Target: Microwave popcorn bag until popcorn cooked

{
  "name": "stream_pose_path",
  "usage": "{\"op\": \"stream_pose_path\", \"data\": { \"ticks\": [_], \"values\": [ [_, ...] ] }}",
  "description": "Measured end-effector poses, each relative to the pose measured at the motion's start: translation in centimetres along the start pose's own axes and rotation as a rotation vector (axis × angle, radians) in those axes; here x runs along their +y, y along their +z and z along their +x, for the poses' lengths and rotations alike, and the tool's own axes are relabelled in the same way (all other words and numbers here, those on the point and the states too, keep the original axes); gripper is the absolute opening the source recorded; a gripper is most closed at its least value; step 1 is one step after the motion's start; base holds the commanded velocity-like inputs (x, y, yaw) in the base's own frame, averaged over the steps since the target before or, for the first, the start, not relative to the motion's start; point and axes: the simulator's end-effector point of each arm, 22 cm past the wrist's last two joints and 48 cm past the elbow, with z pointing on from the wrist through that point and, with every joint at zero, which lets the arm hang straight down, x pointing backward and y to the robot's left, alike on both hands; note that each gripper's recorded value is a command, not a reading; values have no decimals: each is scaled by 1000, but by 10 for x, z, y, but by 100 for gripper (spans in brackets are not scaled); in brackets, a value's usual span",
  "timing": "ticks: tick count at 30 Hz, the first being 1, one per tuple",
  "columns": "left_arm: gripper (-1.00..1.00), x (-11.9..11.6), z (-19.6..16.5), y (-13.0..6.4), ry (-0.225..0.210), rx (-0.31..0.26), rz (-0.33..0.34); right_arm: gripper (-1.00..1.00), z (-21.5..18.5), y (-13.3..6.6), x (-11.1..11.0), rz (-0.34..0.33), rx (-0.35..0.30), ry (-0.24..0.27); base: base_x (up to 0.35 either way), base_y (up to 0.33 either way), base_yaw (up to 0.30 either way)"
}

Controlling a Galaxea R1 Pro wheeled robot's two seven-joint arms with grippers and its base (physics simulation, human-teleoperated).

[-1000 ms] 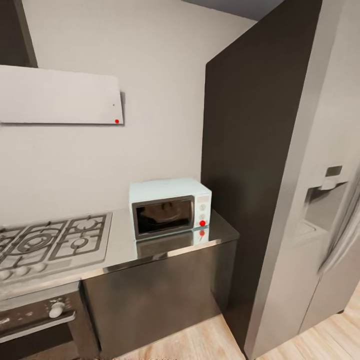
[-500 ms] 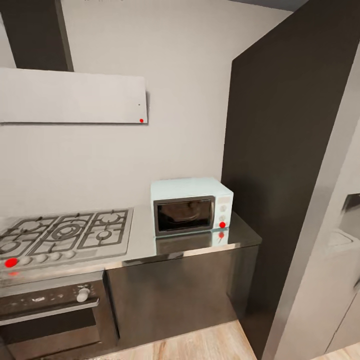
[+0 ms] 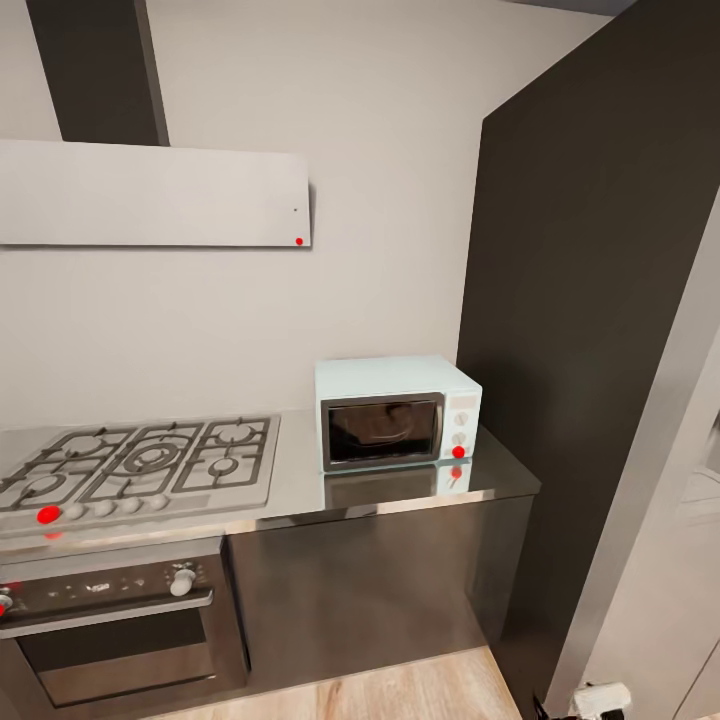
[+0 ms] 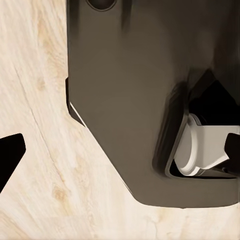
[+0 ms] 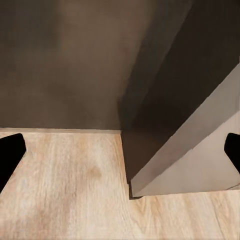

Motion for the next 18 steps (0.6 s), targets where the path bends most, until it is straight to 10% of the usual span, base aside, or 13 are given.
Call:
{"op": "stream_pose_path", "data": {
  "ticks": [5, 18],
  "values": [
    [100, -6, 1, 0, 2, 1, 8, 100, -127, 15, 17, -49, -269, 7, 0, 0, 0],
    [100, -12, 1, 0, 3, 2, 16, 100, -331, 18, 4, -37, -384, 29, 6, 0, 0]
  ]
}}
